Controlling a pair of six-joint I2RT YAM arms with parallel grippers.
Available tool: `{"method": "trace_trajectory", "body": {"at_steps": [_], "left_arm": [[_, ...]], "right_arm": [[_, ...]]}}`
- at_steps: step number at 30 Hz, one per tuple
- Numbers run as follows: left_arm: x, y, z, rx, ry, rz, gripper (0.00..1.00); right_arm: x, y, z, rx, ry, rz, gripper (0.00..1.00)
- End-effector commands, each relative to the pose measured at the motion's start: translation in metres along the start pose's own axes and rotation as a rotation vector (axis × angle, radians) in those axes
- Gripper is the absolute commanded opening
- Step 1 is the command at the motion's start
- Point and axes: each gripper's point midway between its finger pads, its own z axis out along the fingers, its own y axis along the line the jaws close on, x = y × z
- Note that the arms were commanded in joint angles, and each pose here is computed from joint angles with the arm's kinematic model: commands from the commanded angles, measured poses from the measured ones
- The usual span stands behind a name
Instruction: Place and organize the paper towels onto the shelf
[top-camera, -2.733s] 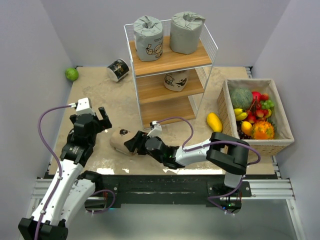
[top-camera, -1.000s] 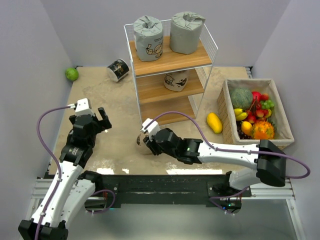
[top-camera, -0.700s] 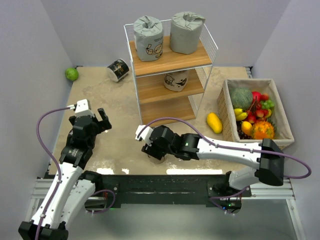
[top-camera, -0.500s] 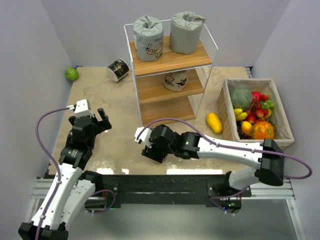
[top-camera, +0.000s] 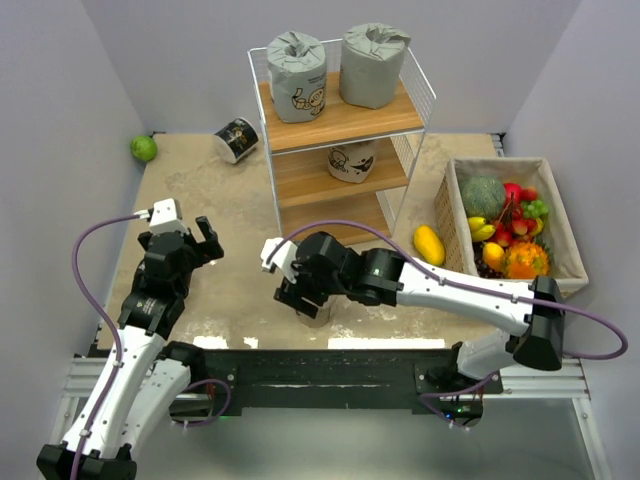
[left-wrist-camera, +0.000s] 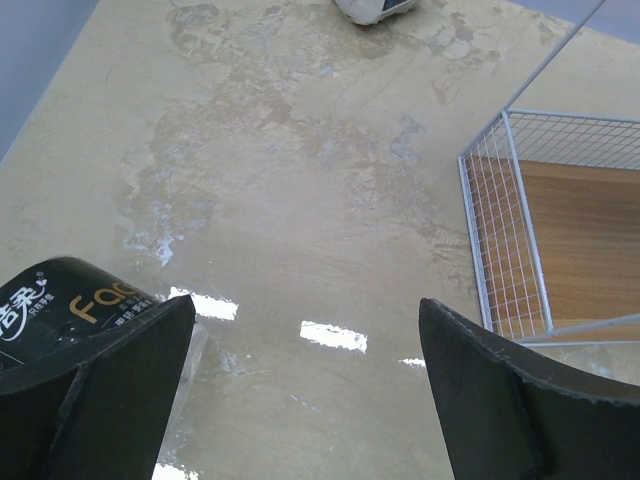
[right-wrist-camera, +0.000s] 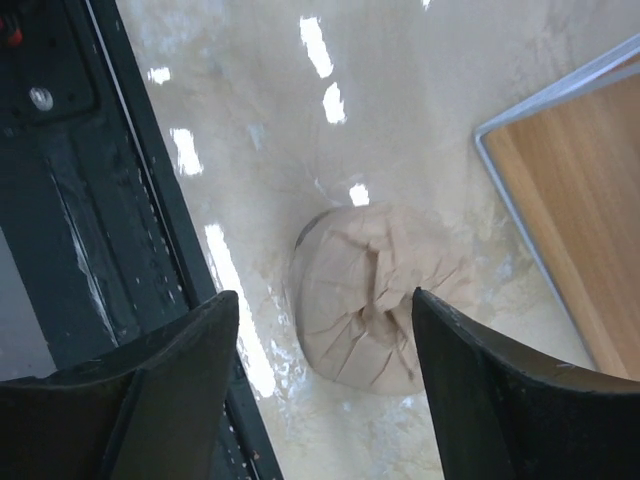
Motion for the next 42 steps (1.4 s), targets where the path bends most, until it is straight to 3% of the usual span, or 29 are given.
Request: {"method": "trace_trajectory", "body": {"at_steps": [1,2,5,9,18,25,33,39,42], "left_arm": [[-0.006,-0.004,0.001,0.013,-0.026,-0.016,0.99],[-0.006,-0.003,0.000,0.011,-0.026,-0.016,0.99],[-0.007,-0.003,-0.001,0.013,-0.032,-0.019,0.99],[-0.006,-0.004,0.000,0.013,-0.027,-0.017,0.99],[-0.006,-0.003,0.000,0.010,-0.028,-0.017,0.99],[-0.005,-0.002,0.000,0.006,-0.027,-0.018,0.99],[-0.008,0.000,-0.002,-0.001,-0.038,-0.024,0.99],[-0.008,0.000,-0.002,-0.002,-0.039,-0.022,0.99],[-0.007,0.000,-0.001,-0.005,-0.037,-0.021,0.99]], "right_arm": [[-0.023,-0.014,0.000,0.051,0.008,0.073,0.65],[-0.019,-0.018,0.006,0.070,0.021,0.089,0.56],[-0.012,-0.037,0.014,0.134,0.018,0.174,0.43],[0.004,-0.051,0.018,0.192,0.009,0.279,0.35],[0.042,-0.045,0.035,0.195,0.032,0.326,0.30],[0.031,-0.059,0.021,0.266,0.030,0.330,0.30],[0.008,-0.061,-0.013,0.247,0.012,0.293,0.43],[-0.003,-0.024,-0.006,0.066,-0.018,0.266,0.61],[-0.003,-0.014,0.001,0.040,-0.018,0.265,0.65]]}}
